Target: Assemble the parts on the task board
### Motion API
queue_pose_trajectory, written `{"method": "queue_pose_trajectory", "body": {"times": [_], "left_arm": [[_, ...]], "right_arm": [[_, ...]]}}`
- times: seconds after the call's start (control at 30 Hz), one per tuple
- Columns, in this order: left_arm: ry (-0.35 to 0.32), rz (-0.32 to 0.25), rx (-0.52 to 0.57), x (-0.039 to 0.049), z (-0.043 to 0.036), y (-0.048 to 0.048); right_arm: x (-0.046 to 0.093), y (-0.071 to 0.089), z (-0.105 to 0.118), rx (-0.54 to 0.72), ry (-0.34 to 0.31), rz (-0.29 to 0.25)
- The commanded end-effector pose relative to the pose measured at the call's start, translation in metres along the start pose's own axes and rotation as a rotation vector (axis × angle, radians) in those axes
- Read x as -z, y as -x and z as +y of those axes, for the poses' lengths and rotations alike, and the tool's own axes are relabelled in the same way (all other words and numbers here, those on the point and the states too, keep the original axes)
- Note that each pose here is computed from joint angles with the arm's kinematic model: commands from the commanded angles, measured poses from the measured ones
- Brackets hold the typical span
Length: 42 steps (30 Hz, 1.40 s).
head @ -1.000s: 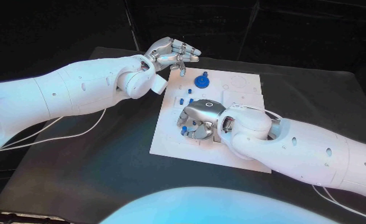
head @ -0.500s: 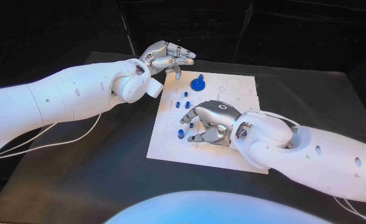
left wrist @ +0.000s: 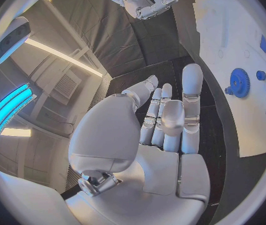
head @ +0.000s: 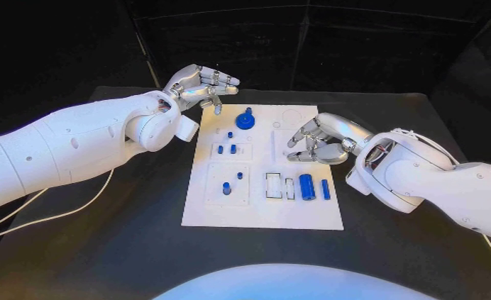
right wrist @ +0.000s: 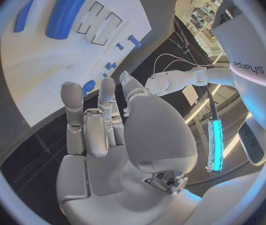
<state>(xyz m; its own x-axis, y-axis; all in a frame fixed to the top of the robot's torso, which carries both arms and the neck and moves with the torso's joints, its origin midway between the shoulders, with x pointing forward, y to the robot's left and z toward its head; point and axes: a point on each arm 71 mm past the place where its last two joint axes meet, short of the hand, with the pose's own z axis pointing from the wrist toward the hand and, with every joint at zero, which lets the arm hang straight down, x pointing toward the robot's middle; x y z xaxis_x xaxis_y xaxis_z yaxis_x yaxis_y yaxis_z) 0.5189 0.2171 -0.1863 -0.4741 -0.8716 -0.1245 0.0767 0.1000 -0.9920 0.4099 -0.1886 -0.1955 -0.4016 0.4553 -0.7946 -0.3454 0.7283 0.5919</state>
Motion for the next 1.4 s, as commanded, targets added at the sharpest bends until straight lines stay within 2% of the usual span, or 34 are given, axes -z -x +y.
{"method": "queue_pose_trajectory", "body": {"times": [0.03,0.2,0.33,0.47,0.63,0.97,1.07,1.4], "left_arm": [[-0.008,0.004,0.006,0.0006,-0.0014,0.0006],[-0.006,0.000,0.004,0.0018,-0.0011,0.0023],[-0.007,0.000,0.004,0.0018,-0.0011,0.0023],[-0.007,0.000,0.004,0.0015,-0.0009,0.0025],[-0.006,-0.003,0.003,0.0016,-0.0002,0.0037],[-0.005,0.000,0.005,0.0007,0.0009,0.0024],[-0.005,0.001,0.005,0.0007,0.0011,0.0021],[-0.006,0.002,0.006,0.0012,0.0010,0.0020]], "right_arm": [[0.006,0.003,-0.009,0.022,-0.080,-0.004],[0.017,0.003,-0.017,0.126,-0.131,0.010],[0.025,-0.005,-0.024,0.195,-0.206,0.062],[0.029,-0.012,-0.030,0.231,-0.267,0.103],[0.031,-0.017,-0.033,0.256,-0.310,0.120],[0.030,-0.028,-0.035,0.272,-0.328,0.143],[0.030,-0.035,-0.035,0.272,-0.327,0.154],[0.024,-0.050,-0.040,0.278,-0.329,0.166]]}}
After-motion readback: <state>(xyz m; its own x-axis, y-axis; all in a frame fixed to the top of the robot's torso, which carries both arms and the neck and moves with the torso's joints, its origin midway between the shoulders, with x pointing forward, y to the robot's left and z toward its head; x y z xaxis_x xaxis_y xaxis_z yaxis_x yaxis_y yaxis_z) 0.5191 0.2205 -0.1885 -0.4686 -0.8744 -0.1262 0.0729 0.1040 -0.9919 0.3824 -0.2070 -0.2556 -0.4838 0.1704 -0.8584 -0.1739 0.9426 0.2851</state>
